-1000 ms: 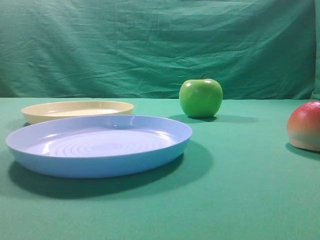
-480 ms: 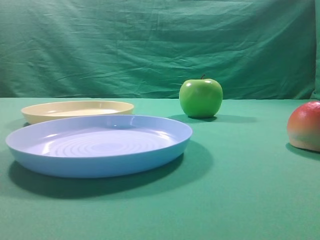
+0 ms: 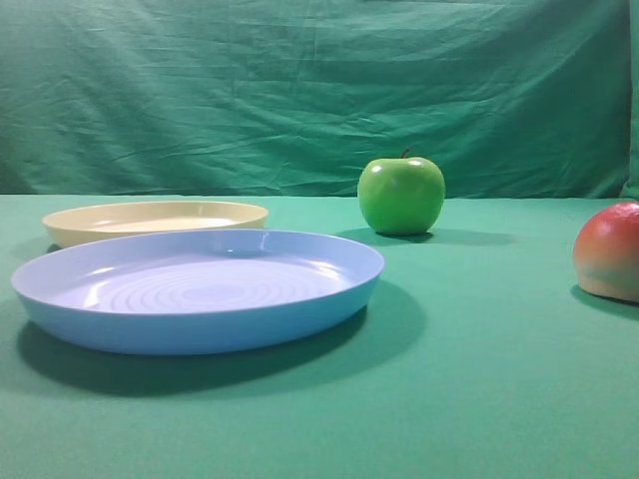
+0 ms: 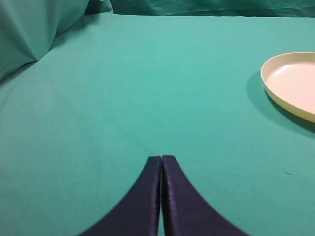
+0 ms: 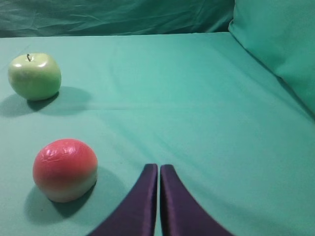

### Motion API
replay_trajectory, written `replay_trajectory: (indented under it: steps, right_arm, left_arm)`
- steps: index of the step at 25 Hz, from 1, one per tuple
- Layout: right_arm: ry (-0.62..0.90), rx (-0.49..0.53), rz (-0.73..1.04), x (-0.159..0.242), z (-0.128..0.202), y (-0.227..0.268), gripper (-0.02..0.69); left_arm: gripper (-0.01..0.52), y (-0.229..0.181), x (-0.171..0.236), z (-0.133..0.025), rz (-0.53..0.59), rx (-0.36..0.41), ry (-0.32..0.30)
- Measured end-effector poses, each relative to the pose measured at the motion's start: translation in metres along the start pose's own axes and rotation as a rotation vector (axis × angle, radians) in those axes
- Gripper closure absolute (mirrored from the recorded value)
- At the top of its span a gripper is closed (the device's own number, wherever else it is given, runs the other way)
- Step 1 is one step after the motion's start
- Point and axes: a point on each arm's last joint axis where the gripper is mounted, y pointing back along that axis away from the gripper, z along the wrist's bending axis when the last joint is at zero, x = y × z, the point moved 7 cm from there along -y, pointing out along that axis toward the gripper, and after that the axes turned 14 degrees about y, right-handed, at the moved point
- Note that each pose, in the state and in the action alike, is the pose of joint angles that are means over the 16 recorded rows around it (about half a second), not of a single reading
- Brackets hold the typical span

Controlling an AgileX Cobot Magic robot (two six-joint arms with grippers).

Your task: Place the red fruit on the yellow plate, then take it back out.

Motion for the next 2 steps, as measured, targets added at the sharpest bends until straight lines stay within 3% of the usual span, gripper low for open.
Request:
replay_trajectory:
  steps: [2]
  right_arm:
    - [0.0, 0.0, 0.0, 0.0, 0.0, 0.0, 0.665]
  left_arm:
    - [0.514, 0.0, 0.0, 0.0, 0.0, 0.0, 0.0]
